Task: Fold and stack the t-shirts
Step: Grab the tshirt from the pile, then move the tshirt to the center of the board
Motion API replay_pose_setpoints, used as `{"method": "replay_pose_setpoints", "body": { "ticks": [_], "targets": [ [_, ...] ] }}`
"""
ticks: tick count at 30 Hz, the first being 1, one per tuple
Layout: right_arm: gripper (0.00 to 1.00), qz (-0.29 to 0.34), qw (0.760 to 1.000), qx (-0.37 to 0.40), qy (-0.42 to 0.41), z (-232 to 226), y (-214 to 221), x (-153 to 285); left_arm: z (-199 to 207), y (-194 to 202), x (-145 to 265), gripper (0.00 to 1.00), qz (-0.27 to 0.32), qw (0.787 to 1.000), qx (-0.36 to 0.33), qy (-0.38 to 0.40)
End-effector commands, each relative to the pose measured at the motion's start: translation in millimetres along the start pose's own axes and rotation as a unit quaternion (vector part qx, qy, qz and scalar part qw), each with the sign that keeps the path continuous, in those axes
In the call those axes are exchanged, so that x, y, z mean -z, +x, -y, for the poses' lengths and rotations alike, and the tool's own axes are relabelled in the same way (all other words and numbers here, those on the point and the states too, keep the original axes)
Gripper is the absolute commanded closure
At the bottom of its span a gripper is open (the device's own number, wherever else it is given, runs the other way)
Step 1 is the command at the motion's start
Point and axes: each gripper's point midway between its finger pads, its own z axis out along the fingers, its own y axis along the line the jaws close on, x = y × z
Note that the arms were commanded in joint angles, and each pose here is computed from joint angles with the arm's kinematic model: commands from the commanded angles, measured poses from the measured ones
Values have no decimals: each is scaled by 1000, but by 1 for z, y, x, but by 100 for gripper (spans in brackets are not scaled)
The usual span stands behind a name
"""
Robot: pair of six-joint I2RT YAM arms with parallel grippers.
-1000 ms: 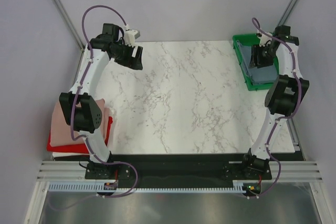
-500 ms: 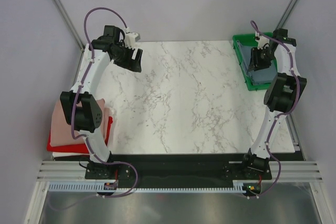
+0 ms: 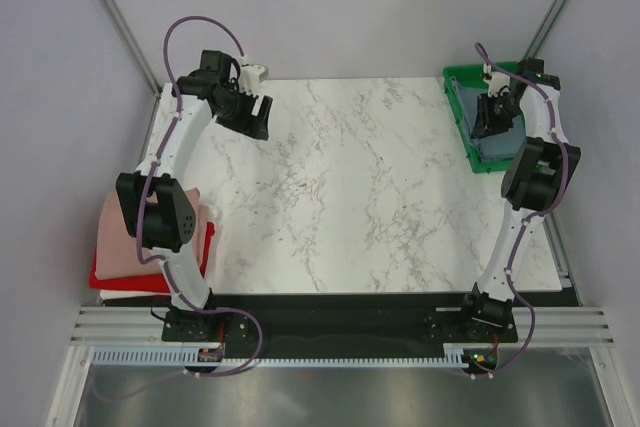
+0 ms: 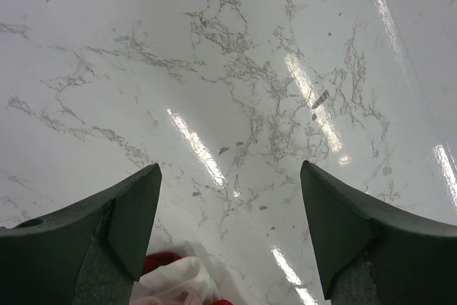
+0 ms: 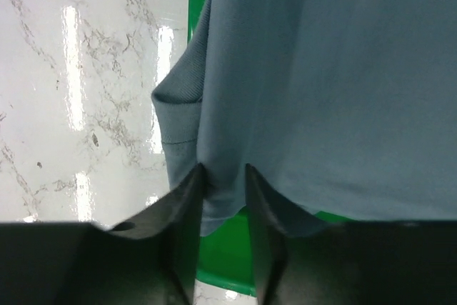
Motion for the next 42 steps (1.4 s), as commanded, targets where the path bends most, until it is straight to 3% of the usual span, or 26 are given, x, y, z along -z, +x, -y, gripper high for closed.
{"method": "replay_pose_setpoints", "body": {
  "ticks": [1, 7, 11, 17, 25, 30, 39, 42],
  "targets": [
    [69, 20, 1000, 16, -7, -2, -14, 2, -1, 2, 2, 14, -5, 1000, -23, -10],
    [100, 43, 999, 30, -3, -6, -27, 21, -2, 3, 2, 14, -10, 999, -29, -17],
    [100, 101, 992, 75, 31, -14, -60, 76, -2, 2, 3, 14, -8, 999, -31, -20],
    [100, 201, 953, 199, 108, -62, -105, 189, -3, -2, 1, 13, 1, 1000, -24, -20],
    [100, 265, 878, 363, 166, -164, -119, 273, 1, -11, -3, 13, 15, 1000, -20, -5],
    [100, 340, 816, 440, 159, -258, -125, 319, 3, -8, -4, 13, 21, 1000, -11, -3],
    [100, 550, 701, 421, 167, -353, -150, 436, 2, -3, 1, 13, 28, 999, -9, -15],
    [100, 586, 679, 415, 153, -369, -151, 455, -1, -3, 4, 13, 28, 999, -12, -26]
  ]
}}
